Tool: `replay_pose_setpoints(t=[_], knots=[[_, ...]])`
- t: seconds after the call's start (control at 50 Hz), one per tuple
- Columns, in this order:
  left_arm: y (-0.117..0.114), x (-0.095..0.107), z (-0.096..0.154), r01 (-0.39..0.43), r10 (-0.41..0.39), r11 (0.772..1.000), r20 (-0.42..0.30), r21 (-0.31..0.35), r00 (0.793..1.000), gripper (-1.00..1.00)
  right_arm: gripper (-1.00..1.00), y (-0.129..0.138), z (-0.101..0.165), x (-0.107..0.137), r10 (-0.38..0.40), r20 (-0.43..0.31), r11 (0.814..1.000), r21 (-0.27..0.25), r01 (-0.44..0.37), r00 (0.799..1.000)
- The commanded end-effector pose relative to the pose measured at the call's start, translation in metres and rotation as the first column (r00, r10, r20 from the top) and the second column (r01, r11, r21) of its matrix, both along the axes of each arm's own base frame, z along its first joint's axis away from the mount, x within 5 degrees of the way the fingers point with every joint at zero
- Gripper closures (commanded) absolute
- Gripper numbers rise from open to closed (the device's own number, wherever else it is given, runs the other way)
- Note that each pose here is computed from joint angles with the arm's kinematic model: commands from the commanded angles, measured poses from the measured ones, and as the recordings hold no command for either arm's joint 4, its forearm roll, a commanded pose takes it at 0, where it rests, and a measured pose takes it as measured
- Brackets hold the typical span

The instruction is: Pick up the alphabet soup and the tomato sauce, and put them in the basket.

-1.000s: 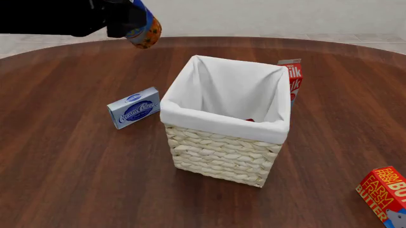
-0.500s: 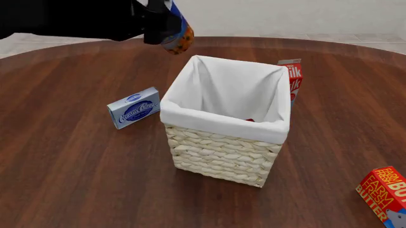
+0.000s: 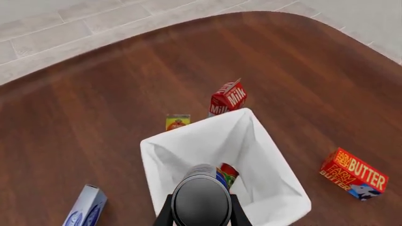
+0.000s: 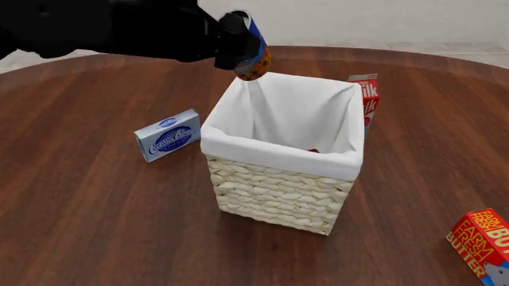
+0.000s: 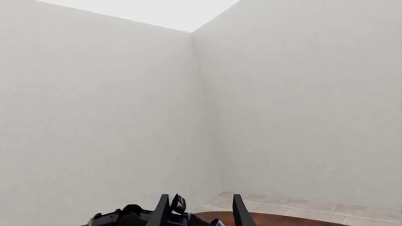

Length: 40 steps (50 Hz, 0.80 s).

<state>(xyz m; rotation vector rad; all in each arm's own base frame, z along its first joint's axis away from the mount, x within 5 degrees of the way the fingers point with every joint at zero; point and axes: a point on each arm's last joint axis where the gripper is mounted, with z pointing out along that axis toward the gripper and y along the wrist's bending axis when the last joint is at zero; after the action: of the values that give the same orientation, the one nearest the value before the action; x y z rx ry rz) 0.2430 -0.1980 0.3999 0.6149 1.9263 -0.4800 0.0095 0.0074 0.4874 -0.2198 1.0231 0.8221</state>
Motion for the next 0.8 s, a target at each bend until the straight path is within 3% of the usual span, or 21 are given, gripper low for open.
replay_pose_setpoints(t=[0.02,0.8], knots=[[-0.012,0.005,-0.005,0.037,-0.038,0.999,0.016,0.036,0.999,1.0,-1.0,-0.002,0.0,-0.002,-0.004,-0.001,1.0,0.0,0.004,1.0],[-0.053,0.024,-0.04,0.131,-0.13,0.978,-0.017,0.162,0.991,1.0,-1.0,0.002,-0.001,0.002,-0.004,0.002,1.0,0.003,0.004,1.0]])
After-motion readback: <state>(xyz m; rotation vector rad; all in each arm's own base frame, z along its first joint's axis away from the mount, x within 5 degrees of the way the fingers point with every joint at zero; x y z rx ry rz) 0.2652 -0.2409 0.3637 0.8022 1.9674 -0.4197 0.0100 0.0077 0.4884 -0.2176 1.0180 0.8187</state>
